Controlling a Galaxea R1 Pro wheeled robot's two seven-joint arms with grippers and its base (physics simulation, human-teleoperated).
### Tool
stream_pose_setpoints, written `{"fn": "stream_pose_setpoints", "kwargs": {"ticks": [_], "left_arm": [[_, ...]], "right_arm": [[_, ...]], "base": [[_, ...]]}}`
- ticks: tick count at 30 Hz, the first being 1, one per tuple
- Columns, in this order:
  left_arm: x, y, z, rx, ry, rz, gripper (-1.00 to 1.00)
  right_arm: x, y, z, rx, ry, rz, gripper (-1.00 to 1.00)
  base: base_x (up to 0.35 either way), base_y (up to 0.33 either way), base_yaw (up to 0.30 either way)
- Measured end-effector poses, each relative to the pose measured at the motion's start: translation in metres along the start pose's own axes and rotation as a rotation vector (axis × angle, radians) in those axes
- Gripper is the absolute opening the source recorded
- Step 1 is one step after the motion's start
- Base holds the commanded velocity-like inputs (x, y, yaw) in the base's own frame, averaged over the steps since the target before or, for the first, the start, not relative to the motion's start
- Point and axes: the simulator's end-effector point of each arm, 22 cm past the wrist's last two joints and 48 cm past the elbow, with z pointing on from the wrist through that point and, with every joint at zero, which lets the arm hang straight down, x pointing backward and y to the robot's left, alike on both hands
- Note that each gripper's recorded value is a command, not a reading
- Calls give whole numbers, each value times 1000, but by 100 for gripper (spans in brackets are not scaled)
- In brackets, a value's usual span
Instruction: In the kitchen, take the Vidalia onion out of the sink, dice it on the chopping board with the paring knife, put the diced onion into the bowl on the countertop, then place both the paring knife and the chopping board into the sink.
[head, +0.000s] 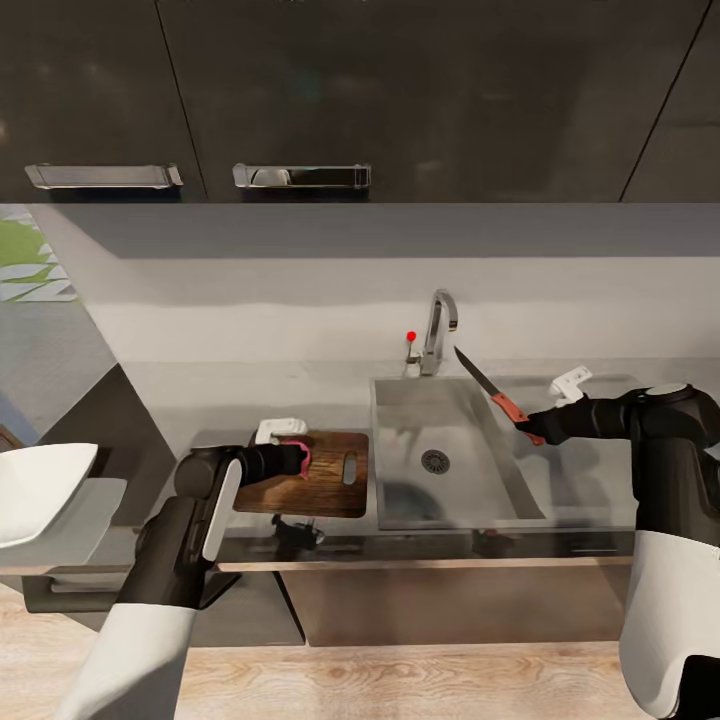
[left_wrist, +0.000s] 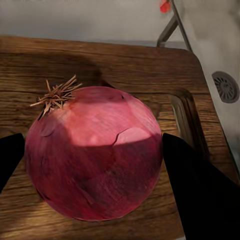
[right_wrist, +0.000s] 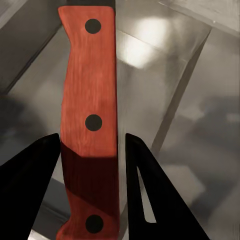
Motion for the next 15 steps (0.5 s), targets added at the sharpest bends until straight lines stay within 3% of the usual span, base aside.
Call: {"fn": "stream_pose_setpoints", "kwargs": {"ticks": [11,15], "left_arm": [[15,-3,13,8,47,-15,-100],[12,-3,14,8,31,-12,-100]], "right_arm": [[-2,5,2,-10,-4,1,-100],[-2,6,3,-10,-4,0,-100]], "base": [[0,0,0],[0,0,0]]}}
